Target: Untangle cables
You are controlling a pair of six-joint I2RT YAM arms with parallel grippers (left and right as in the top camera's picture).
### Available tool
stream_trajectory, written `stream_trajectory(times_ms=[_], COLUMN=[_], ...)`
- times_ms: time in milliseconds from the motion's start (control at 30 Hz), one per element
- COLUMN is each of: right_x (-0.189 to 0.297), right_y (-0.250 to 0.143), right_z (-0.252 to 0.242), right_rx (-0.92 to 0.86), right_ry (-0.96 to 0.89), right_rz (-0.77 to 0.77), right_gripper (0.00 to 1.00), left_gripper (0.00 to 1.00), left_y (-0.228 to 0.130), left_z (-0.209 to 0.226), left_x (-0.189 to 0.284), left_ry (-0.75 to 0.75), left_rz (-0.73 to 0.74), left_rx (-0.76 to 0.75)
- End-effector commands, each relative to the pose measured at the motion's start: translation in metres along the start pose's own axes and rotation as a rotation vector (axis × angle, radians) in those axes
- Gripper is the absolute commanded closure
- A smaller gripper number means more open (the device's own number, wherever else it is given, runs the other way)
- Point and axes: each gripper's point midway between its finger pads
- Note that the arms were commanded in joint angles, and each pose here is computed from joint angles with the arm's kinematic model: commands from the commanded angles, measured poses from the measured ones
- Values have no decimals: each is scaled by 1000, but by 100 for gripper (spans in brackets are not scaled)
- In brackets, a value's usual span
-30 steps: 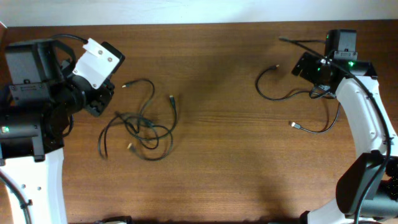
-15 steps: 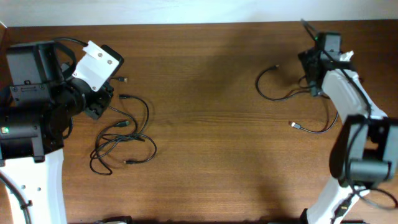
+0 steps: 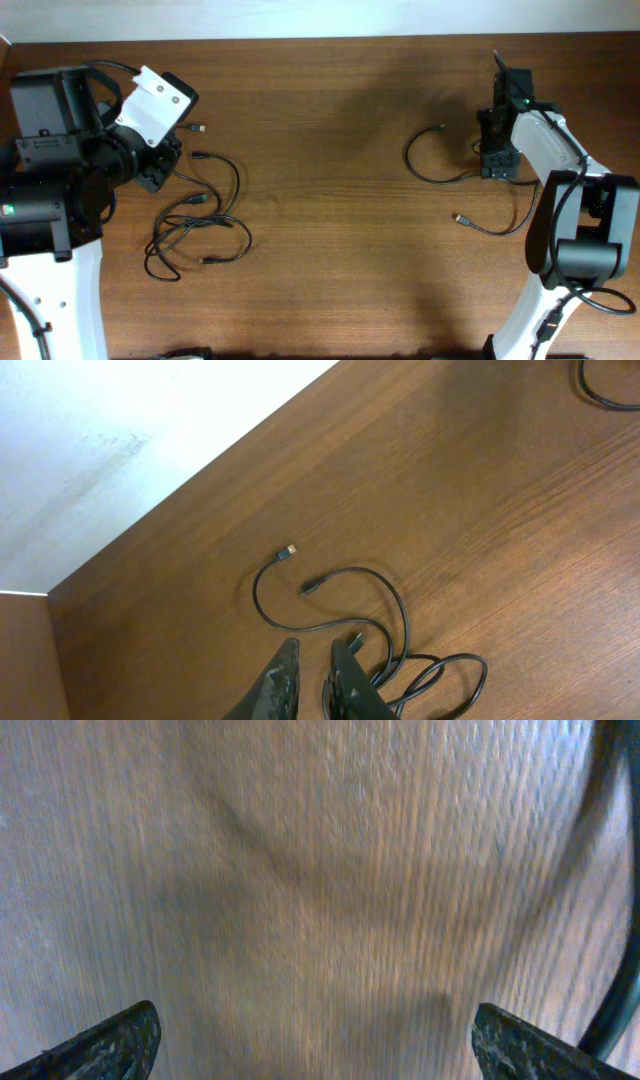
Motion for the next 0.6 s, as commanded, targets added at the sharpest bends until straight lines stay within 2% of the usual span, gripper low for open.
stream_trajectory(times_ms=[0,100,167,267,300,333,367,500,567], right_x=[55,96,120,127,127,127,126,119,116], right_y=[-5,1,3,-3,-4,-3,-4,9,12], right_z=[29,38,49,50,50,49,46,4,-7], right_rx=[-45,-15,125,208,228,243,231,-34,-86], right_ry=[90,131,196,215,216,215,202,10,-44], right_rz=[53,47,41,76,82,80,95,85,75], right_gripper=[1,1,1,1,12,38,43,47,47], left_gripper=[89,89,89,89,89,89,88,88,87], left_y=[4,2,1,1,1,1,1,1,1], left_z=[0,-1,-1,-1,-1,-1,-1,-1,-1], left_x=[8,7,5,4,4,4,4,4,4], left_ry=[18,13,9,5,5,5,5,5,6], left_rz=[-16,-12,-8,-6,-6,-6,-6,-6,-6], left_rx=[2,4,5,6,6,6,6,5,5])
Point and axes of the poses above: each gripper's point midway between its finger pads, its own x axis back along the fingers, its own z axis along the line the jaws close on, y = z × x, and after that the axes turned 14 degrees about -x, right-handed
